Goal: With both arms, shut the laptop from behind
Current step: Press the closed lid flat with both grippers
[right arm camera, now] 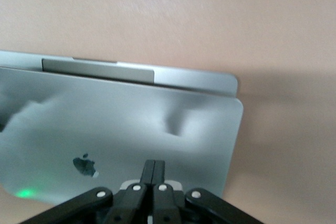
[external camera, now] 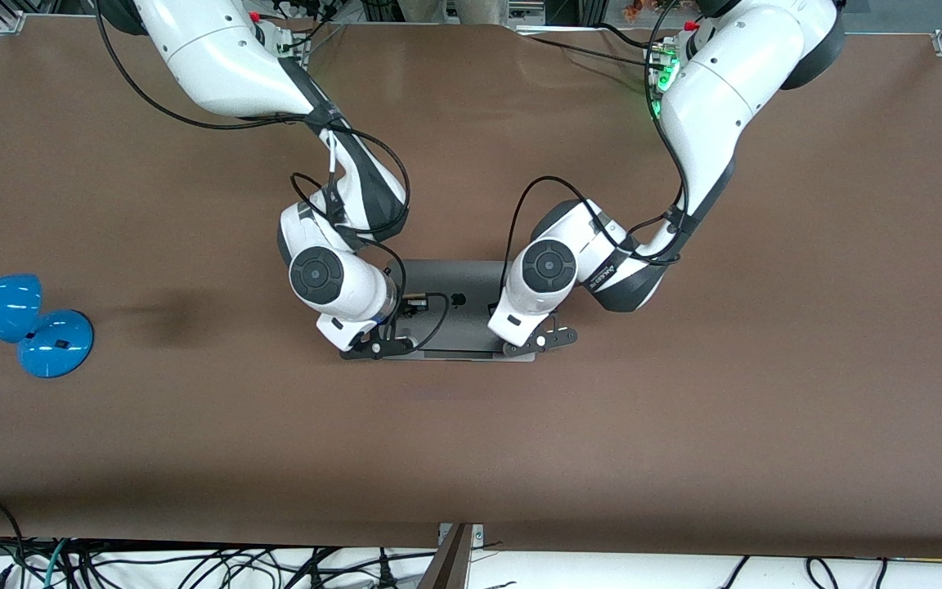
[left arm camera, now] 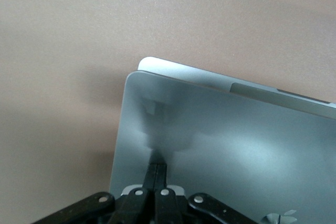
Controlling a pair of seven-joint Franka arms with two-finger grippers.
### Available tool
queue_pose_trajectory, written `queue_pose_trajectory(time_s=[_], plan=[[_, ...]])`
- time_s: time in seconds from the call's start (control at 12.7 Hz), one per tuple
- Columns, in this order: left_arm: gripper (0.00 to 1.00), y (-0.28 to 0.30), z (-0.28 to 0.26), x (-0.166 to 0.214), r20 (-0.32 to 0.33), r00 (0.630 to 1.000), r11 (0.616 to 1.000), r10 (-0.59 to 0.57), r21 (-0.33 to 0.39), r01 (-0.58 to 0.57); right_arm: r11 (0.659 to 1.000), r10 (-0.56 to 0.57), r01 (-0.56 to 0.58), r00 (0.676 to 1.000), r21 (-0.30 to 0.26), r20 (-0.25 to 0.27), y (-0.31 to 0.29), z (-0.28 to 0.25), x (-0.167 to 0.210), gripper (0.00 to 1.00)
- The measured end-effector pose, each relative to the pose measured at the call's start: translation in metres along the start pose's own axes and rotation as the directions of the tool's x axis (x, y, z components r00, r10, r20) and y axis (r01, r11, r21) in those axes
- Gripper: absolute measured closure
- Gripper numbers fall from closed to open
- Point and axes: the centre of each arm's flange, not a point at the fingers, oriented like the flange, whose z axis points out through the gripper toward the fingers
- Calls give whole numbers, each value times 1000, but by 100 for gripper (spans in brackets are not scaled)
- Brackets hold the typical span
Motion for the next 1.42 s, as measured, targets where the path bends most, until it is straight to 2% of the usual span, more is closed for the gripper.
queue_pose_trajectory(time_s=[0.39, 1.42], plan=[[99, 1, 10, 4, -8, 1000, 1000, -3, -6, 3, 997, -81, 81, 996, 0, -38, 12, 32, 10, 99], [99, 5, 24, 2, -20, 1000, 1000, 3, -11, -3, 986, -165, 165, 982, -2, -90, 17, 55, 16, 99]])
